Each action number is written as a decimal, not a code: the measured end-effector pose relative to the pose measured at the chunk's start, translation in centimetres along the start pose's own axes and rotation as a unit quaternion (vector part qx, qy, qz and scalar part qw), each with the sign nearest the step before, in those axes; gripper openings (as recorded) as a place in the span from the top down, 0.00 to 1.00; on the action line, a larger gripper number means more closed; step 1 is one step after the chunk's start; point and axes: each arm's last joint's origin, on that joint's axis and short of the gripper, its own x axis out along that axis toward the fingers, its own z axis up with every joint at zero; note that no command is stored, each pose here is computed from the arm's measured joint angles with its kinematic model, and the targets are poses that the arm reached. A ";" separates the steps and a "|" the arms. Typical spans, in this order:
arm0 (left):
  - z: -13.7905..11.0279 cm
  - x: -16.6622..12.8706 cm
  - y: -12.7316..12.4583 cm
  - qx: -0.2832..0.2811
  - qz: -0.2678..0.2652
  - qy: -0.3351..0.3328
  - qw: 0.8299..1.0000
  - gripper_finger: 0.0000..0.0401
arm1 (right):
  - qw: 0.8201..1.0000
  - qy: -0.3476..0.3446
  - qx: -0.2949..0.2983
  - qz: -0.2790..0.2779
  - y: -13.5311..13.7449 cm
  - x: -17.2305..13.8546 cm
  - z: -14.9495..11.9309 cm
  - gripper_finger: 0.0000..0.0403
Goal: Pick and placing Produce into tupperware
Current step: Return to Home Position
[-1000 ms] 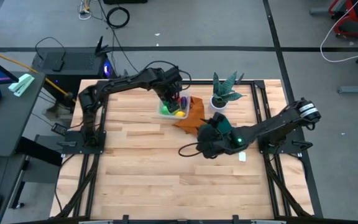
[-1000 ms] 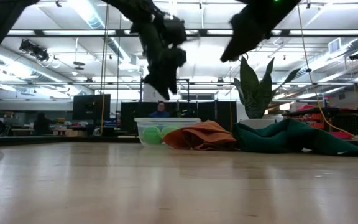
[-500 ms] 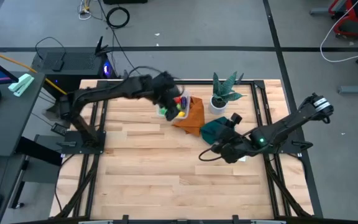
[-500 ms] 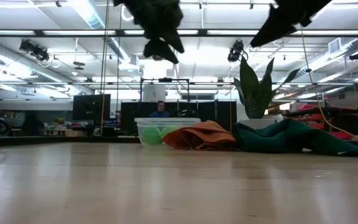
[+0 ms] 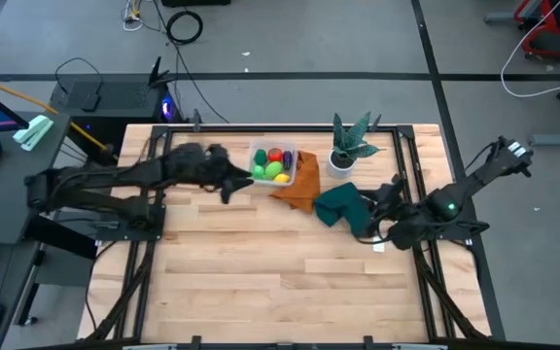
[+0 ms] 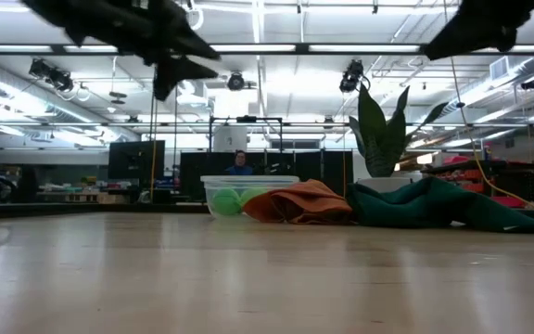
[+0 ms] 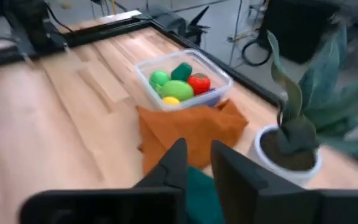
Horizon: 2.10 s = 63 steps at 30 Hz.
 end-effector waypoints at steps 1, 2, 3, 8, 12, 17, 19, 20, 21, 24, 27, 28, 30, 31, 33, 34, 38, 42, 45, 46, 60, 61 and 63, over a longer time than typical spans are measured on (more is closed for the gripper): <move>-0.2 -0.5 -0.1 0.010 -0.013 -0.023 1.000 0.62 | 1.000 -0.002 0.015 0.007 -0.5 -0.3 -0.3 0.95; -0.4 -1.2 -0.1 0.016 -0.025 -0.044 0.999 0.64 | 0.999 -0.005 0.031 0.016 -0.9 -0.5 -0.4 0.97; -1.0 -1.7 0.1 0.018 -0.027 -0.048 0.998 0.66 | 0.999 -0.008 0.045 0.024 -1.3 -0.8 -0.6 0.99; -2.9 -3.5 0.7 0.025 -0.037 -0.069 0.997 0.77 | 0.993 -0.017 0.108 0.052 -3.1 -1.6 -1.0 0.97; -4.9 -4.3 1.6 0.006 -0.040 -0.074 0.996 0.87 | 0.987 -0.024 0.146 0.068 -3.9 -2.0 -0.8 1.00; -6.5 -5.6 2.1 -0.011 -0.072 -0.130 0.989 0.98 | 0.982 -0.024 0.175 0.071 -4.1 -2.1 -0.7 1.00; -7.0 -6.2 2.1 -0.018 -0.076 -0.159 0.984 0.98 | 0.979 -0.023 0.189 0.071 -4.1 -2.1 -0.7 1.00; -7.2 -6.4 2.1 -0.019 -0.077 -0.171 0.982 0.98 | 0.978 -0.023 0.195 0.071 -4.1 -2.1 -0.7 1.00; -7.4 -6.7 2.1 -0.019 -0.077 -0.177 0.981 0.97 | 0.977 -0.022 0.200 0.070 -4.1 -2.1 -0.7 1.00; -7.6 -7.5 1.9 -0.009 -0.081 -0.203 0.976 0.97 | 0.973 -0.023 0.218 0.069 -4.1 -2.1 -0.7 1.00; -7.6 -8.2 1.6 0.004 -0.080 -0.222 0.972 0.99 | 0.969 -0.023 0.234 0.069 -4.1 -2.1 -0.7 1.00; -7.6 -8.4 1.5 0.010 -0.077 -0.230 0.970 0.99 | 0.968 -0.023 0.239 0.069 -4.1 -2.1 -0.7 1.00; -7.6 -8.8 1.4 0.016 -0.071 -0.241 0.968 0.98 | 0.967 -0.023 0.244 0.069 -4.1 -2.1 -0.7 1.00; -7.6 -8.9 1.4 0.021 -0.068 -0.244 0.967 0.97 | 0.967 -0.023 0.246 0.070 -4.1 -2.1 -0.7 1.00; -7.8 -9.1 1.4 0.026 -0.063 -0.239 0.969 0.97 | 0.966 -0.027 0.247 0.068 -4.1 -2.1 -0.7 1.00; -8.0 -9.2 1.4 0.029 -0.058 -0.233 0.970 0.97 | 0.966 -0.029 0.248 0.066 -4.1 -2.1 -0.6 1.00; -8.3 -9.6 1.5 0.031 -0.052 -0.228 0.972 0.99 | 0.966 -0.032 0.248 0.064 -4.1 -2.1 -0.6 1.00; -8.3 -10.0 1.5 0.035 -0.047 -0.234 0.970 0.97 | 0.966 -0.032 0.248 0.064 -4.1 -2.1 -0.6 1.00; -8.4 -10.2 1.4 0.042 -0.047 -0.233 0.971 0.99 | 0.966 -0.032 0.249 0.064 -4.1 -2.1 -0.6 1.00; -8.4 -10.2 1.4 0.042 -0.048 -0.232 0.971 0.99 | 0.966 -0.032 0.249 0.064 -4.1 -2.1 -0.6 1.00; -10.2 -9.6 2.3 0.037 -0.079 -0.278 0.956 0.97 | 0.963 -0.032 0.260 0.065 -4.1 -2.1 -0.6 1.00; -10.2 -9.6 2.2 0.037 -0.081 -0.278 0.956 0.97 | 0.963 -0.032 0.260 0.065 -4.1 -2.1 -0.6 1.00; -10.3 -9.6 2.2 0.038 -0.086 -0.276 0.957 0.98 | 0.961 -0.032 0.267 0.065 -4.1 -2.1 -0.6 1.00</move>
